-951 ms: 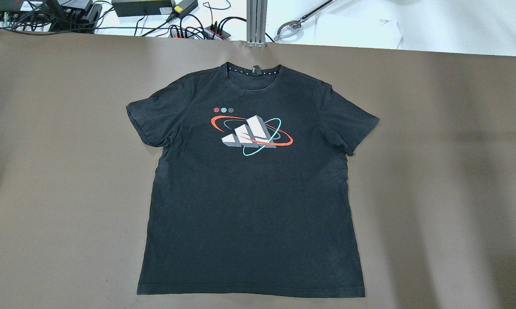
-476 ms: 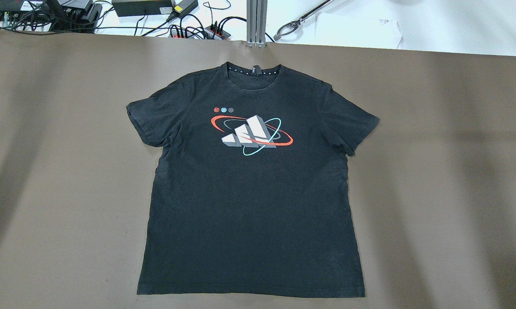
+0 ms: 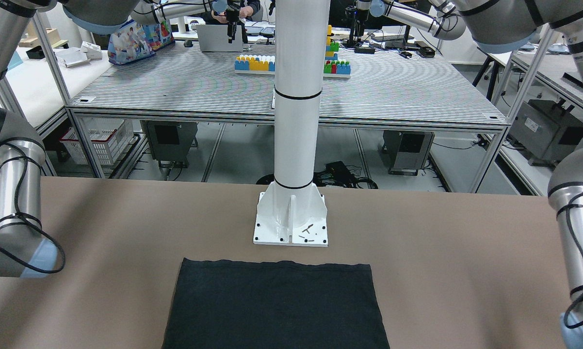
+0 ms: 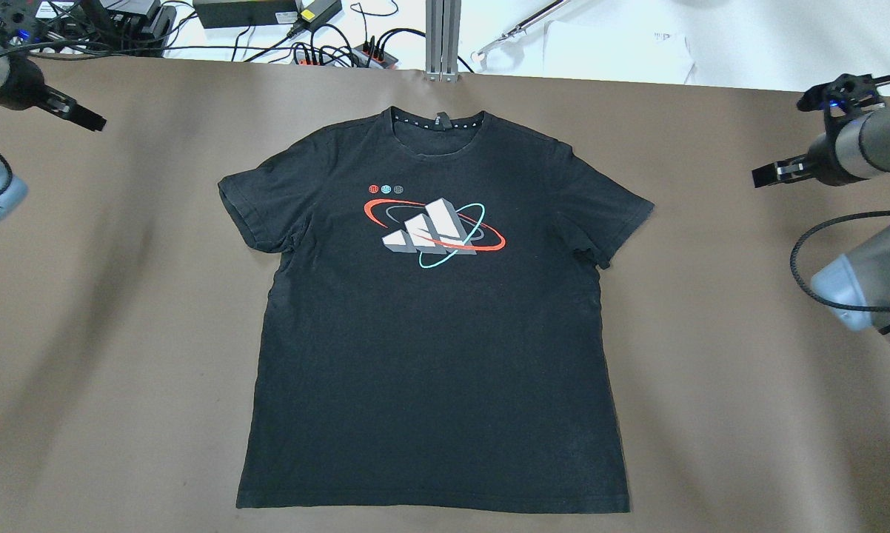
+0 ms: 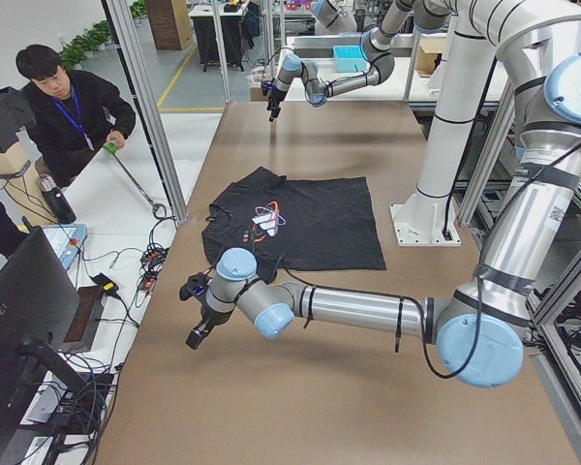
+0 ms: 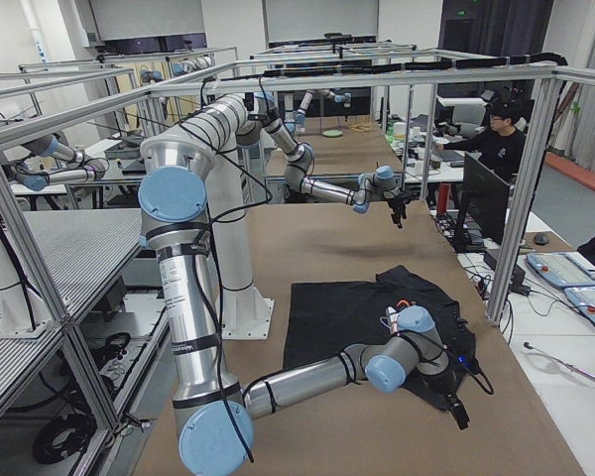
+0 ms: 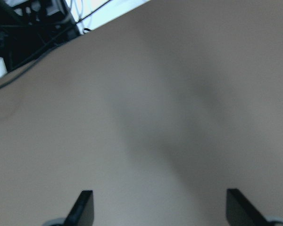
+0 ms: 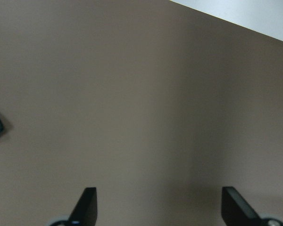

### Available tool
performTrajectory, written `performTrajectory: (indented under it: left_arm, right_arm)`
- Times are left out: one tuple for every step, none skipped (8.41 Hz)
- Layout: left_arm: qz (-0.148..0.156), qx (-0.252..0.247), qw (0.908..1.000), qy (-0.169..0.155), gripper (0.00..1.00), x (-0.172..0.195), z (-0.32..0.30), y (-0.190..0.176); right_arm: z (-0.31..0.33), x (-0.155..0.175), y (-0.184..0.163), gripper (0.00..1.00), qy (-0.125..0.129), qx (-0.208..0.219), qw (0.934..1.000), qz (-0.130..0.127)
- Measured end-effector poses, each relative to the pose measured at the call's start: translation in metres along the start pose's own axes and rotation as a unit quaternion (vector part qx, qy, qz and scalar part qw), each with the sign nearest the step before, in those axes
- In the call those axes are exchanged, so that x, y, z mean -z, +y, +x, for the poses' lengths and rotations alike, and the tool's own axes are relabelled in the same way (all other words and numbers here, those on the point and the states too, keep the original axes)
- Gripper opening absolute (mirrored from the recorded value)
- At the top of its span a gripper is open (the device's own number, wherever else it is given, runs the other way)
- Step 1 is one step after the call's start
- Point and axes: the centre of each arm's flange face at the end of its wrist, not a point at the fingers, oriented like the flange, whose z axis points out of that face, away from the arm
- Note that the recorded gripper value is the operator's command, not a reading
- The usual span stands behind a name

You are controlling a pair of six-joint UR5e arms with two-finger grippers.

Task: Fold clothes
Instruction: 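Move both grippers in toward the shirt's two sleeves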

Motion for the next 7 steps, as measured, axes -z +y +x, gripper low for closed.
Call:
performTrajectory:
  left_arm:
    - [-0.009,0.017,0.9997,0.016,1.0,-0.021,0.038,-0.02]
    - [-0.015,0.028,0.999,0.03,1.0,-0.036,0.073,-0.033]
    - [-0.02,0.035,0.9983,0.043,1.0,-0.05,0.103,-0.04]
    - [-0.02,0.04,0.9975,0.055,1.0,-0.065,0.123,-0.039]
    - [-0.021,0.043,0.9969,0.063,1.0,-0.08,0.133,-0.034]
    - [-0.025,0.044,0.9965,0.067,0.99,-0.092,0.141,-0.03]
    - [-0.03,0.042,0.9962,0.07,0.82,-0.101,0.15,-0.025]
  right_arm:
    - [-0.031,-0.008,-0.003,0.93,-0.013,-0.013,0.9998,-0.004]
    - [-0.051,-0.015,-0.005,0.93,-0.02,-0.02,0.9996,-0.008]
    - [-0.068,-0.022,-0.004,0.93,-0.029,-0.019,0.9994,-0.01]
    - [-0.078,-0.026,-0.001,0.93,-0.034,-0.018,0.9992,-0.011]
    - [-0.084,-0.03,0.001,0.93,-0.037,-0.017,0.9991,-0.012]
    - [-0.086,-0.032,0.003,0.93,-0.039,-0.017,0.999,-0.013]
    - [-0.088,-0.034,0.004,0.93,-0.04,-0.015,0.999,-0.014]
